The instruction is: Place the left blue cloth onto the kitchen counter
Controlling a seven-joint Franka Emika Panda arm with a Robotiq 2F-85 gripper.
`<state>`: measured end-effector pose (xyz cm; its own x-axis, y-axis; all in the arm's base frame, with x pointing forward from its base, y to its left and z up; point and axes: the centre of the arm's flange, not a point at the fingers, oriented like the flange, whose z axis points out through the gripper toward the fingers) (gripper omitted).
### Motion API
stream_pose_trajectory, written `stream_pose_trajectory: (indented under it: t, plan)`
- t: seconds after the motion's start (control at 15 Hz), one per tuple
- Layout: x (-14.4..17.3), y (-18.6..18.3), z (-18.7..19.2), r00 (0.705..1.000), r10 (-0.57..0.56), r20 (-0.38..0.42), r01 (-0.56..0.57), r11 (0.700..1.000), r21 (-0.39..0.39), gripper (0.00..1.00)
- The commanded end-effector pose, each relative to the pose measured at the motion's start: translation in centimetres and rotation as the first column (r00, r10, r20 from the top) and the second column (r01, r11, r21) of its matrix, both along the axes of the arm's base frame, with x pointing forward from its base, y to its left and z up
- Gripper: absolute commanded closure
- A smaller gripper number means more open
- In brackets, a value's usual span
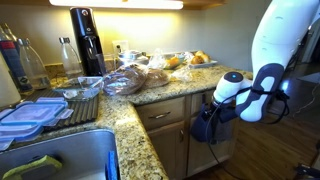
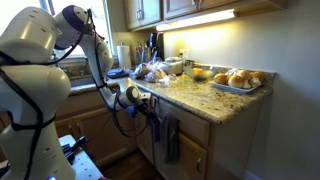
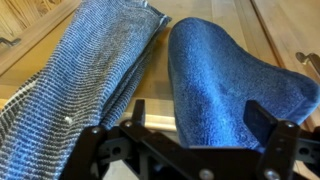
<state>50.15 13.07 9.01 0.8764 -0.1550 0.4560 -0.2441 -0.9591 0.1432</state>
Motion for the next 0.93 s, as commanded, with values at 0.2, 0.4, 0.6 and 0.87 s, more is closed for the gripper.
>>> stream_pose_trajectory:
  t: [0.2, 0.4, 0.6, 0.87]
  plan:
    - [-0.6, 0.4, -0.6, 0.999, 0.007, 0.043, -0.007, 1.0, 0.003, 0.0]
    - [-0.4, 0.3, -0.4, 0.998, 0.007, 0.059, -0.007, 1.0, -0.001, 0.08]
    - [-0.1, 0.0, -0.1, 0.997, 0.011, 0.07, -0.011, 1.0, -0.007, 0.39]
    - [0.0, -0.2, 0.7, 0.995, 0.024, 0.094, -0.024, 1.0, 0.0, 0.64]
